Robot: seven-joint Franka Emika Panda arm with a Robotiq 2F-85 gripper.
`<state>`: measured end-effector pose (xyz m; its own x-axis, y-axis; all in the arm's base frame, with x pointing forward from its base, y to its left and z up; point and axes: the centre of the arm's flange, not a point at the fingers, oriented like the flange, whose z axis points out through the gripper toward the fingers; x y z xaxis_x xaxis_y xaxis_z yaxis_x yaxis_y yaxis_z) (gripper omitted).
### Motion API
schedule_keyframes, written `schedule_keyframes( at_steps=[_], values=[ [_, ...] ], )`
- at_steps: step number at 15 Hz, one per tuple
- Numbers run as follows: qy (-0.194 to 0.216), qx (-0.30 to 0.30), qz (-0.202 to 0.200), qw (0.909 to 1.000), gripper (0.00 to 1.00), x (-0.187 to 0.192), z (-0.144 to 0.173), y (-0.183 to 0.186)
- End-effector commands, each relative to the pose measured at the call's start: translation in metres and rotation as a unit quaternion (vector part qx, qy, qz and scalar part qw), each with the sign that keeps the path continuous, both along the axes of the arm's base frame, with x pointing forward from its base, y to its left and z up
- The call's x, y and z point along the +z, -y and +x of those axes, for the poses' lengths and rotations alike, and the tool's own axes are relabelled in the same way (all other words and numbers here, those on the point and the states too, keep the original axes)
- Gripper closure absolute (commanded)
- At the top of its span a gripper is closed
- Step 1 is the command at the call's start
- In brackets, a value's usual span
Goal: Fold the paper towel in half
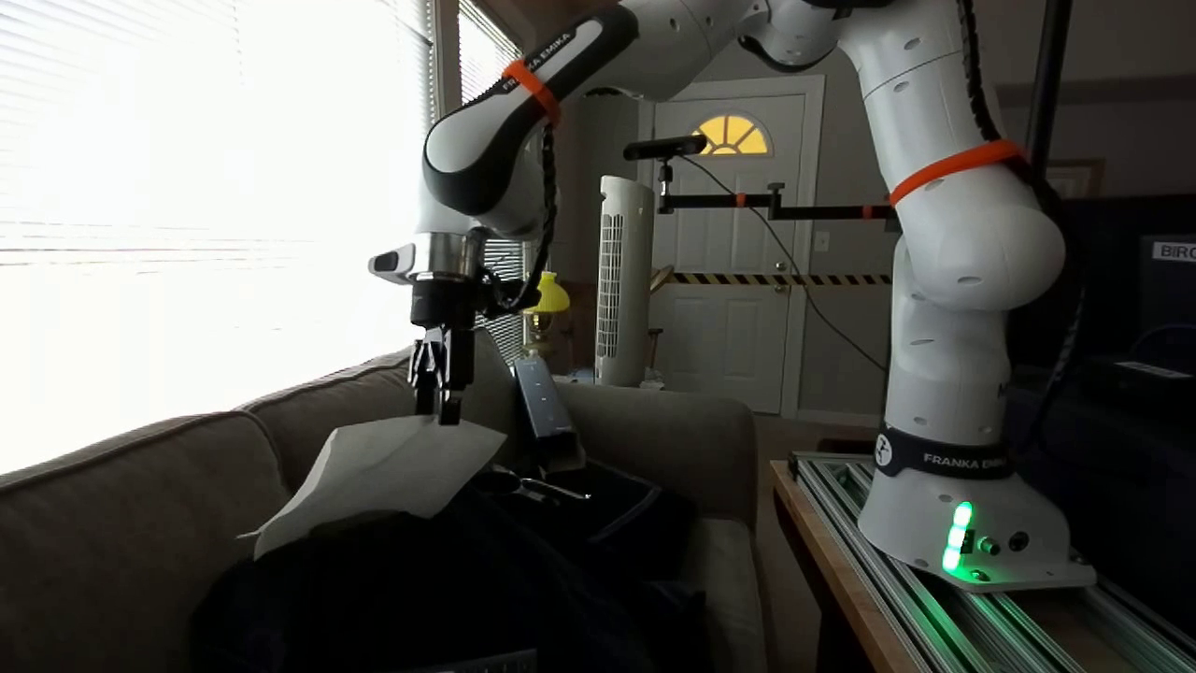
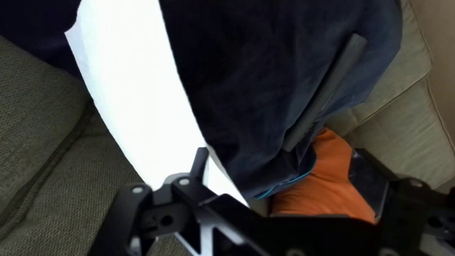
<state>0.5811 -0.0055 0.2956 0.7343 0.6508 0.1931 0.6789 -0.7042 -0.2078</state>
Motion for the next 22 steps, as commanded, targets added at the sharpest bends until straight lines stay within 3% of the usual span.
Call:
schedule_keyframes(
  at_steps=[1, 8, 12, 14, 17, 19, 20, 21, 22],
  values=[
    [-0.016, -0.007, 0.001, 0.9999, 0.00, 0.011, -0.006, 0.012],
    [0.000, -0.017, -0.035, 0.9993, 0.00, -0.020, -0.003, 0.006],
    [-0.101, 0.018, -0.053, 0.9933, 0.00, -0.050, -0.017, -0.005],
    [-0.073, 0.008, -0.058, 0.9956, 0.00, -0.061, -0.018, -0.010],
    [0.027, -0.011, -0.054, 0.9981, 0.00, -0.066, -0.008, -0.015],
    [0.089, -0.029, -0.059, 0.9939, 0.00, -0.074, 0.005, -0.017],
    [0.090, -0.039, -0.065, 0.9930, 0.00, -0.076, 0.006, -0.019],
    [0.008, -0.026, -0.060, 0.9978, 0.00, -0.077, 0.003, -0.020],
    [0.117, -0.053, -0.061, 0.9898, 0.00, -0.089, 0.008, -0.021]
  ],
)
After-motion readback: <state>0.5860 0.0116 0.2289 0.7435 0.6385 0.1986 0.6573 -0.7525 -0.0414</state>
